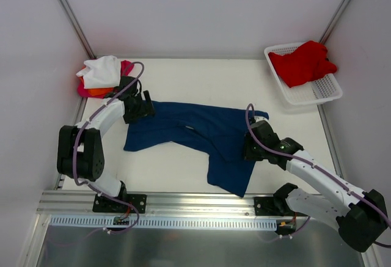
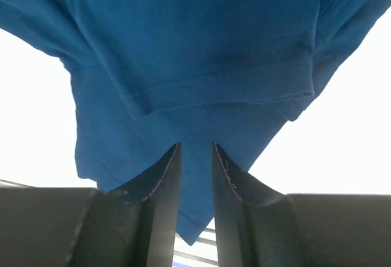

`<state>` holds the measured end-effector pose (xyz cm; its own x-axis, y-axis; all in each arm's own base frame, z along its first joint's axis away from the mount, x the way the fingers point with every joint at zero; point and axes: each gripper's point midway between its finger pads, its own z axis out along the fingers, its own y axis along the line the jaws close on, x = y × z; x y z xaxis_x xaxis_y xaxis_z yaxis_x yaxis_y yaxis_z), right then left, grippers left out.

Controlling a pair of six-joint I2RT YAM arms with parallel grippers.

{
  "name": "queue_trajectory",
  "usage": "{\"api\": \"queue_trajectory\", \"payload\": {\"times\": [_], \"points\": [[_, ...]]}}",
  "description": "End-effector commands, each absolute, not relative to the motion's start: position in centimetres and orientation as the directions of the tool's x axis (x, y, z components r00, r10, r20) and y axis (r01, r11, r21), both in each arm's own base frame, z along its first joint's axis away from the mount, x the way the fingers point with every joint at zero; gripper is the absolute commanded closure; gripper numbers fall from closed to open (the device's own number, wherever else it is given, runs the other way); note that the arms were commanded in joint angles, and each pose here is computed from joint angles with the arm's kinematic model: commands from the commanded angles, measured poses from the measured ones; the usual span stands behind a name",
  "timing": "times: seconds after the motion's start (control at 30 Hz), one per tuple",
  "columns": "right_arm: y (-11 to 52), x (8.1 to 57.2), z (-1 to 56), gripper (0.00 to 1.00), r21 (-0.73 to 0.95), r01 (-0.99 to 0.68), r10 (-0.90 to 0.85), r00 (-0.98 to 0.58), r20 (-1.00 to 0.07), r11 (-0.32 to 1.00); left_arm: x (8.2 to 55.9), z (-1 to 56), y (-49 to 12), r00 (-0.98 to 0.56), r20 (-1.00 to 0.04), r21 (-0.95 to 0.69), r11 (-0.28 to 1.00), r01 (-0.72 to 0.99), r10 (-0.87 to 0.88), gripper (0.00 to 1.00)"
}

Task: Fold and stack the t-shirts
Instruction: Grap the side of the flattened tshirt closest away from the robot with both arms

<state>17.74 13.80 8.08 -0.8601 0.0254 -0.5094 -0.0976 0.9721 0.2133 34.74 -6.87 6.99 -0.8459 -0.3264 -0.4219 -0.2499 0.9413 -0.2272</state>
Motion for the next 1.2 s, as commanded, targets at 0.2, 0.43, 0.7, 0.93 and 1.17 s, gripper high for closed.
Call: {"api": "queue_trajectory", "payload": {"times": [0.2, 0.43, 0.7, 0.93, 1.17], "points": [[13.7, 17.8, 7.7, 0.71, 0.193, -0.097, 0.014, -0.864, -0.504, 0.976, 28.9, 8.0, -5.3, -0.821, -0.426, -0.187, 0.925, -0.331, -0.380, 0.23], [13.6, 18.4, 8.2, 0.70, 0.177, -0.109, -0.002, -0.855, -0.518, 0.978, 24.3, 5.6, -4.5, -0.830, -0.360, -0.150, 0.905, -0.399, -0.426, 0.25], [13.7, 19.1, 8.8, 0.69, 0.181, -0.120, -0.007, -0.850, -0.528, 0.976, 22.2, 5.7, -1.8, -0.800, -0.407, -0.031, 0.882, -0.471, -0.441, 0.26], [13.4, 18.9, 8.8, 0.69, 0.195, -0.122, -0.001, -0.850, -0.526, 0.973, 21.6, 4.7, -0.1, -0.806, -0.386, 0.085, 0.852, -0.516, -0.449, 0.27], [13.6, 18.6, 9.3, 0.69, 0.233, -0.139, 0.008, -0.845, -0.535, 0.963, 22.8, 3.7, -0.4, -0.810, -0.350, 0.115, 0.836, -0.536, -0.471, 0.27]]}}
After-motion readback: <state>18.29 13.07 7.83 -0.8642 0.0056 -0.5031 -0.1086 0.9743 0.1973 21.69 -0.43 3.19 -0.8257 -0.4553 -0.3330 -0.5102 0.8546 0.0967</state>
